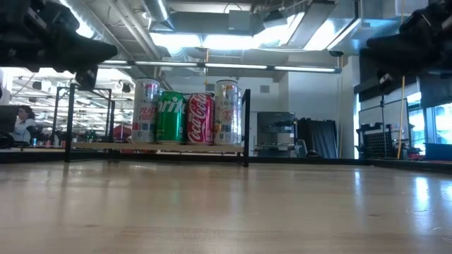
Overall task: Place canned beverage on shelf
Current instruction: Return to Home Position
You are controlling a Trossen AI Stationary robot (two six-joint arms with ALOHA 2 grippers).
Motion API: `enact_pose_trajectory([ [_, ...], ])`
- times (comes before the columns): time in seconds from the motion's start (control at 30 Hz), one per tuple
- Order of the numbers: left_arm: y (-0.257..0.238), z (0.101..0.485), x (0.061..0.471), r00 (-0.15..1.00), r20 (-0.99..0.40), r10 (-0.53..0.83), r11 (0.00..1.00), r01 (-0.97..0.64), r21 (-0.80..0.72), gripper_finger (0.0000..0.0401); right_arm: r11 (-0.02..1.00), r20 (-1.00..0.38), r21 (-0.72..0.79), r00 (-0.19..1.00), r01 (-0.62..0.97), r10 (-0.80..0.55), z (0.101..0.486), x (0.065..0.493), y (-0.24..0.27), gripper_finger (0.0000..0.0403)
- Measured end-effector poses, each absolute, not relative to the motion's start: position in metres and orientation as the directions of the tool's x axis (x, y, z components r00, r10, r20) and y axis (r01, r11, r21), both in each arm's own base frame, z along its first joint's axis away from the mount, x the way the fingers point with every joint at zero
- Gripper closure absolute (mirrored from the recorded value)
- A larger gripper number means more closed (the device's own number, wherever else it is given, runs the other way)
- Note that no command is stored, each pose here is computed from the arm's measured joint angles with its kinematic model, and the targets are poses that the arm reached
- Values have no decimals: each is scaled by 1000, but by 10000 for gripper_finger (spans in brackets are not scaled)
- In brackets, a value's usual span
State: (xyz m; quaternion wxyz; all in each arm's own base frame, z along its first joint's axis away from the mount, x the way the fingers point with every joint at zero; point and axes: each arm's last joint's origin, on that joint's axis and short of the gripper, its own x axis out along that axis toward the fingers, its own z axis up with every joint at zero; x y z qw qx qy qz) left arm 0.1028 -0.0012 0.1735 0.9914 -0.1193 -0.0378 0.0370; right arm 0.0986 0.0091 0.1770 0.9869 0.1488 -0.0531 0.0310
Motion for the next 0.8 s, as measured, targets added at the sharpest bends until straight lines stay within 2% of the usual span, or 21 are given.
enact_pose_trajectory([
  [0.23,-2,169,97,999,34,35,971,-26,-237,392,955,40,285,996,-85,77,169,97,10,326],
  [0.47,-2,168,97,999,30,41,977,-33,-210,392,933,31,349,996,-84,78,169,97,10,326],
  [0.8,-2,167,98,999,18,39,979,-35,-200,392,932,30,353,996,-84,78,168,97,10,326],
])
